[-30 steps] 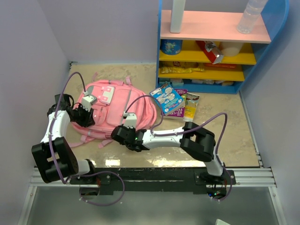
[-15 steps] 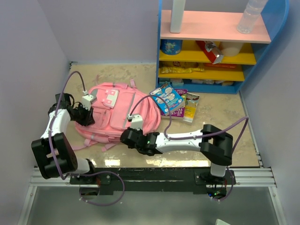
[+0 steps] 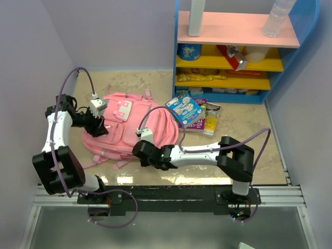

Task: Pack the student bag
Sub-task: Zip the student bag at the center of the board.

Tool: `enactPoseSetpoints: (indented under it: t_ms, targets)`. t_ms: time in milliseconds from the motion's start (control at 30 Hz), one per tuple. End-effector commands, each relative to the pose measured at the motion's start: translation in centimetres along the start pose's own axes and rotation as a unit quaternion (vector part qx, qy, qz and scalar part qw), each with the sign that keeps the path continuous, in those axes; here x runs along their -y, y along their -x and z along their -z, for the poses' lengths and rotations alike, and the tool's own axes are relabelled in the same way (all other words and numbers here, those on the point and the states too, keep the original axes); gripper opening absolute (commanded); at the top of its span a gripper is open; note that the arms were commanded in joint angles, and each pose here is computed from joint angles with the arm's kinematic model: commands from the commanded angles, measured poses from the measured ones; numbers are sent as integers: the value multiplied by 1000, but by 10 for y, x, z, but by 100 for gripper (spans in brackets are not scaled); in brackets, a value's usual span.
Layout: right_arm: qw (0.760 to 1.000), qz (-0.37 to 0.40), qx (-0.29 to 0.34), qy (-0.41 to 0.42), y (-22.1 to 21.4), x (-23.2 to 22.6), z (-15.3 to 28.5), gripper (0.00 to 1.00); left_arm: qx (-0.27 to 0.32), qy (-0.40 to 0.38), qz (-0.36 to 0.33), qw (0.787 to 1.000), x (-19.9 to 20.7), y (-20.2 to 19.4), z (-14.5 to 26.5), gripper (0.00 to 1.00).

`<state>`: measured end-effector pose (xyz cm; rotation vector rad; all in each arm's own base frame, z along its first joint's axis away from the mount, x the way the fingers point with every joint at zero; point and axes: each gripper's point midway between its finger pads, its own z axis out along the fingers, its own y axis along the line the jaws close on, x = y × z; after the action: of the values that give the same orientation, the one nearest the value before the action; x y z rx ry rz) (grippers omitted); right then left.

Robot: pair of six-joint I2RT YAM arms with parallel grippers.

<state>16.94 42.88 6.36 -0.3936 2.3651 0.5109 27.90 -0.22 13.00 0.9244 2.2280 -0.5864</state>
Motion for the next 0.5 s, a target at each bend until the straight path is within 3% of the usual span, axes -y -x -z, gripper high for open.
enactPoseSetpoints:
  t_ms: [0,67,233,467]
  targets:
    - [995,-32,-6,94,28,-45,-7,0,61,-102,-125,985,75,19,12,76]
    - [993,-38,-9,109,35,-50,-8,0,59,-125,-196,971,98,7,2,87]
    - [992,-47,-9,115,44,-50,-10,0,90,-188,-272,940,135,5,-17,93]
    - [991,-61,-7,115,46,-40,-2,0,108,-143,-334,925,117,6,-46,94]
